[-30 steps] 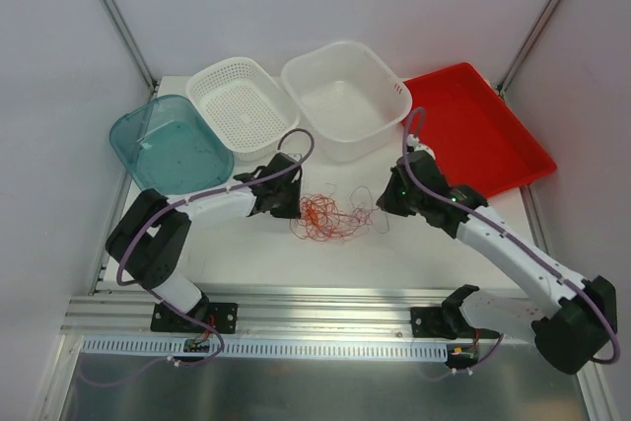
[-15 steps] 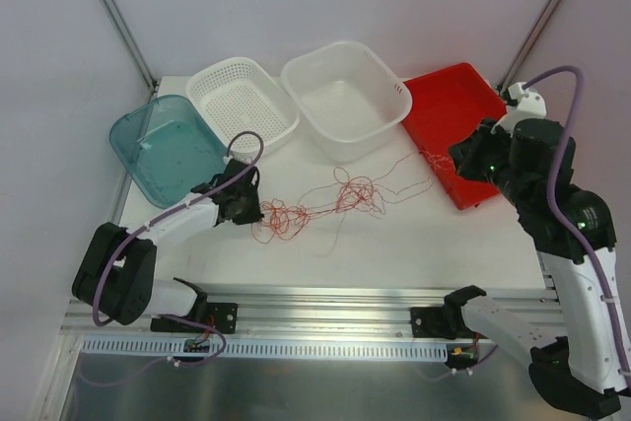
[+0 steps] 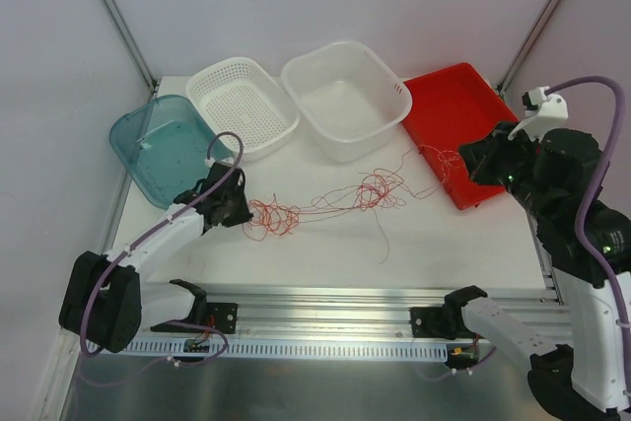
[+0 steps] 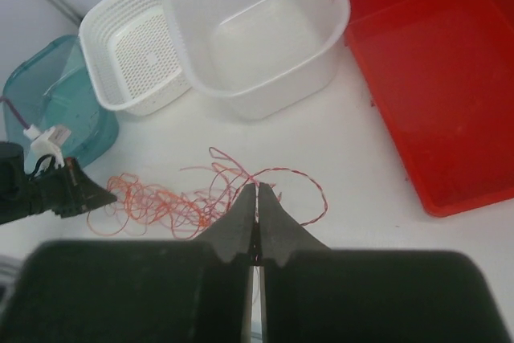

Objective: Untangle the cables

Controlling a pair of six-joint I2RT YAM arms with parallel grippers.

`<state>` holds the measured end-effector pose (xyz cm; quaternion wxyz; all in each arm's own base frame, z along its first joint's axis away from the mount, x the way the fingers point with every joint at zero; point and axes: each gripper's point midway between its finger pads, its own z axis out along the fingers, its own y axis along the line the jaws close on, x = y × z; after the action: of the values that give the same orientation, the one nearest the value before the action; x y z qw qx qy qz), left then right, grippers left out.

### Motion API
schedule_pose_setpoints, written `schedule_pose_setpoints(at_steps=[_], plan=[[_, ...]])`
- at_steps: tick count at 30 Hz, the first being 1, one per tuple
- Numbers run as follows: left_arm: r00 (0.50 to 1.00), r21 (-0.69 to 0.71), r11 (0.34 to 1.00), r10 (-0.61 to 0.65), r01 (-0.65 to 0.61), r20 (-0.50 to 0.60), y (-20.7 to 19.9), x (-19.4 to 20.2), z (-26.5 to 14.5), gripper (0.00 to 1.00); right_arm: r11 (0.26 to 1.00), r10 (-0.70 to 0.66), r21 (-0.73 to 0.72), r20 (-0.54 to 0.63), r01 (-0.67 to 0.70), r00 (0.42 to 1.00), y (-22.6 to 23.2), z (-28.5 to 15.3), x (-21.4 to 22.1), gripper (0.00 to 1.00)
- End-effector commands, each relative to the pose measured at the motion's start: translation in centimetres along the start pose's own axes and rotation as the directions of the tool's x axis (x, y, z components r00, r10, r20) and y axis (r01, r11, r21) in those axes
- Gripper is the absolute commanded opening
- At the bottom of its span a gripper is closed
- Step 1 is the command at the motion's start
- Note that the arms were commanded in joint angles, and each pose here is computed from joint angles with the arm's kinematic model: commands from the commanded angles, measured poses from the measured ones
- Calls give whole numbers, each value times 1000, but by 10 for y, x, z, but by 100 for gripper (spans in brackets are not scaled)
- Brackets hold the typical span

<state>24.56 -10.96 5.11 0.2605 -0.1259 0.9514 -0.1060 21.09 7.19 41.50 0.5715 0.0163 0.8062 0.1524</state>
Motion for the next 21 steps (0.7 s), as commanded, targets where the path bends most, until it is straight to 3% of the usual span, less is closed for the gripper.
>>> schedule_pose_setpoints(at_steps=[1, 3, 5, 7, 9, 10, 11, 13, 18, 21], plan=[[1000, 74, 997, -3, 3, 1, -9, 3, -15, 0, 986, 9, -166, -137, -32, 991, 31, 30, 33, 1], [1000, 130, 991, 22, -22, 1, -19, 5, -23, 0, 970, 45, -216, -304, -115, 952, 41, 52, 84, 1], [999, 190, 981, 35, -39, 21, -28, 4, -36, 0, 947, 66, -267, -378, -178, 923, 52, 71, 114, 1], [998, 246, 967, 56, -65, 42, -36, 5, -48, 1, 950, 88, -219, -489, -220, 868, 43, 88, 164, 3], [996, 311, 946, 80, -88, 38, -45, 11, -57, 21, 970, 96, -136, -552, -203, 828, 27, 102, 197, 11], [995, 341, 935, 89, -98, 41, -50, 13, -62, 31, 977, 93, -106, -576, -187, 812, 20, 105, 211, 24], [994, 396, 912, 105, -111, 39, -58, 17, -71, 47, 985, 100, -48, -610, -163, 786, 7, 108, 230, 32], [992, 458, 880, 119, -128, 48, -68, 20, -85, 58, 991, 94, -17, -623, -133, 777, -2, 107, 240, 47], [981, 565, 803, 177, -187, 73, -100, 24, -117, 91, 999, 35, 4, -622, -42, 782, -16, 102, 242, 57], [970, 599, 765, 228, -235, 90, -124, 20, -132, 98, 1000, 14, -5, -637, -23, 771, -18, 102, 247, 59]])
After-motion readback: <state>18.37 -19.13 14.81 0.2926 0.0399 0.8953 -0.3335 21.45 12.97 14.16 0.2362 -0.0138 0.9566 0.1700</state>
